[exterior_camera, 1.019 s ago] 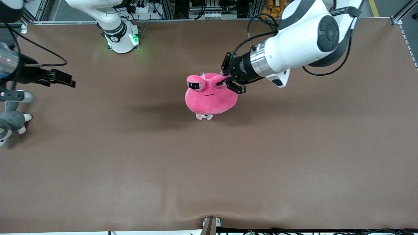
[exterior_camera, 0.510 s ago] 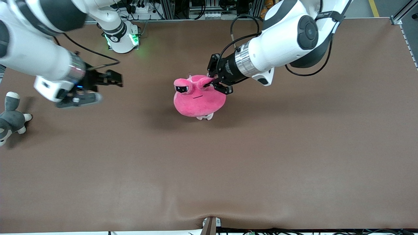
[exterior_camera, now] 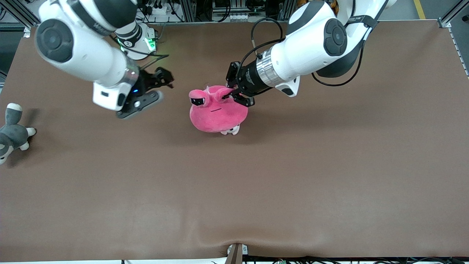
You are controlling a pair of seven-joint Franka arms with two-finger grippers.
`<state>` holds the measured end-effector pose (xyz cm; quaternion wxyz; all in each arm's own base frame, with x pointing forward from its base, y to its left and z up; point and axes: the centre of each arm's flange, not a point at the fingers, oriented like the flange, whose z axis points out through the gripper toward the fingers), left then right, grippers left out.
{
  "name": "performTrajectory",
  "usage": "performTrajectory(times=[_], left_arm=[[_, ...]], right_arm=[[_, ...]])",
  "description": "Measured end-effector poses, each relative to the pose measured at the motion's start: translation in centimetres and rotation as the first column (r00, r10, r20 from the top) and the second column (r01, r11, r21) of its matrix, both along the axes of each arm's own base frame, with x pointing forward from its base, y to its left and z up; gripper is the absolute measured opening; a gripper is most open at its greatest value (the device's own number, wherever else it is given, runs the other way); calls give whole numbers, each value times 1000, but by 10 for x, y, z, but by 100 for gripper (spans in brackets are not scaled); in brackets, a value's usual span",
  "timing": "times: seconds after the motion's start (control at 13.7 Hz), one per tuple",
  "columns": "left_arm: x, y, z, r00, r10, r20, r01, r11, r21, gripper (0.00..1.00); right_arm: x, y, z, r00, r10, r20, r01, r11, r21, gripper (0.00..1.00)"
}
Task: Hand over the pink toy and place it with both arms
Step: 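Hold the plush with the left gripper while the right gripper reaches it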
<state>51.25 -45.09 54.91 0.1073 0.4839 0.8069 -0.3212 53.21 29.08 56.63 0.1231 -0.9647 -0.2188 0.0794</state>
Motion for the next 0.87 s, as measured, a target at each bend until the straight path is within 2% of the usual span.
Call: performTrajectory(times=[0.15, 0.36, 0.87], left_arm=[[-3, -7, -2, 1000, -3, 3, 3, 1000, -4, 11], [-5, -12, -2, 1000, 6, 8, -6, 1000, -11, 11], [-7, -16, 0, 1000, 8, 18, -8, 1000, -18, 11]], right_arm=[[-11, 34, 3, 996, 59, 59, -61, 998, 28, 100], [-25, 63, 3, 984, 148, 95, -152, 988, 35, 100], [-8, 61, -1, 931, 296, 214, -308, 951, 24, 100]])
